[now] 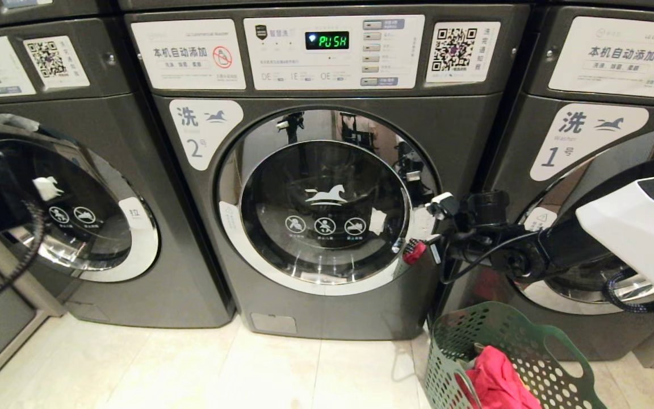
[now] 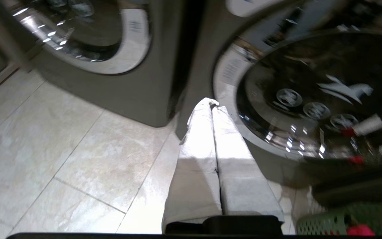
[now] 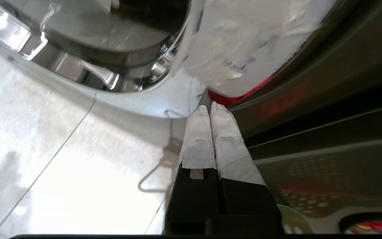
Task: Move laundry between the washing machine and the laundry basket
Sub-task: Press the washing machine door tightly with the right hand
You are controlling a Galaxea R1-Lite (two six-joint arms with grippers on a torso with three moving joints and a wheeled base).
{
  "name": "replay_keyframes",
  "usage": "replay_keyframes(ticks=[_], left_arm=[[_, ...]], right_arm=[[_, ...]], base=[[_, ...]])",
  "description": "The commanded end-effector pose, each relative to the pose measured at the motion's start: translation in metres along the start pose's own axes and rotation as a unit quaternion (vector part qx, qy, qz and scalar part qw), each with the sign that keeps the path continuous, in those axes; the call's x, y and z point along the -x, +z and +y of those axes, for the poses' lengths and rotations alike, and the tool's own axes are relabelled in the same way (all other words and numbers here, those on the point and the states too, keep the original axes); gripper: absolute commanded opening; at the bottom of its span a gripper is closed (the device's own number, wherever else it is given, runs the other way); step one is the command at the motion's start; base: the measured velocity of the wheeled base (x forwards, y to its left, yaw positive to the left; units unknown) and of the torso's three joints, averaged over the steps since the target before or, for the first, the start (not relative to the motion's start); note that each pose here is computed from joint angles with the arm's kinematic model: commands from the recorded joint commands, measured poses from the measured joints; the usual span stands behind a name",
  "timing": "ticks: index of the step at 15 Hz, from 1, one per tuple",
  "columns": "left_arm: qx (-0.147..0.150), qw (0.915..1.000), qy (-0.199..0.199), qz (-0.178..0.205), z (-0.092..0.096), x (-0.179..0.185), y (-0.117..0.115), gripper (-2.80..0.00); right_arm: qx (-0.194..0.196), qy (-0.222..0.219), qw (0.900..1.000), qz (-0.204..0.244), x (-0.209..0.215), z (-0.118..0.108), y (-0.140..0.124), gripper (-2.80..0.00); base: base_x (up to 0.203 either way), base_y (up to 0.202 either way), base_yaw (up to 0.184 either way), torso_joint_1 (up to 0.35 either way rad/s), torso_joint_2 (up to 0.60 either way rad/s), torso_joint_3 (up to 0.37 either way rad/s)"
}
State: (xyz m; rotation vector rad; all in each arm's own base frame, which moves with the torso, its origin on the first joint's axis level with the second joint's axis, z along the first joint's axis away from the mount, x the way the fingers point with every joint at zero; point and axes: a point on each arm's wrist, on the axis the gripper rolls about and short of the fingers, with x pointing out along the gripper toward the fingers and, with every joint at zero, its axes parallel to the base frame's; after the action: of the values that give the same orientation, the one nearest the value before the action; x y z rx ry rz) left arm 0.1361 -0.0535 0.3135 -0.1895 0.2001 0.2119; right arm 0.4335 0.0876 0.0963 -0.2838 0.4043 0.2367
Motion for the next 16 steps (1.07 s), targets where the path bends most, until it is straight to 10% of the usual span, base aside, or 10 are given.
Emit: replay_keyframes(ticks=[1,7,16], left_arm=[[0.000,1.0000,0.002,0.000,0.000,0.000,0.000,-2.80],[0.004,1.0000,0.001,-0.005,0.005,0.007,0.002,-2.80],[0.006,0.9999,0.010,-0.010,0.017,0.021,0.003,-2.80]], right_arm=[[-0.002,-0.003,1.000,-0.024,0.018,-0.005,0.009,-2.80],[0.011,0.053,0.997,-0.055,0.024,0.015,0.021,-2.80],[0.012,0.012,0.997,-0.077,-0.015,0.011,0.034,-2.80]], base=[[0.000,0.000,0.000,0.000,0.00,0.000],[0.000,0.000,0.000,0.000,0.00,0.000],[0.000,0.000,0.000,0.000,0.00,0.000]])
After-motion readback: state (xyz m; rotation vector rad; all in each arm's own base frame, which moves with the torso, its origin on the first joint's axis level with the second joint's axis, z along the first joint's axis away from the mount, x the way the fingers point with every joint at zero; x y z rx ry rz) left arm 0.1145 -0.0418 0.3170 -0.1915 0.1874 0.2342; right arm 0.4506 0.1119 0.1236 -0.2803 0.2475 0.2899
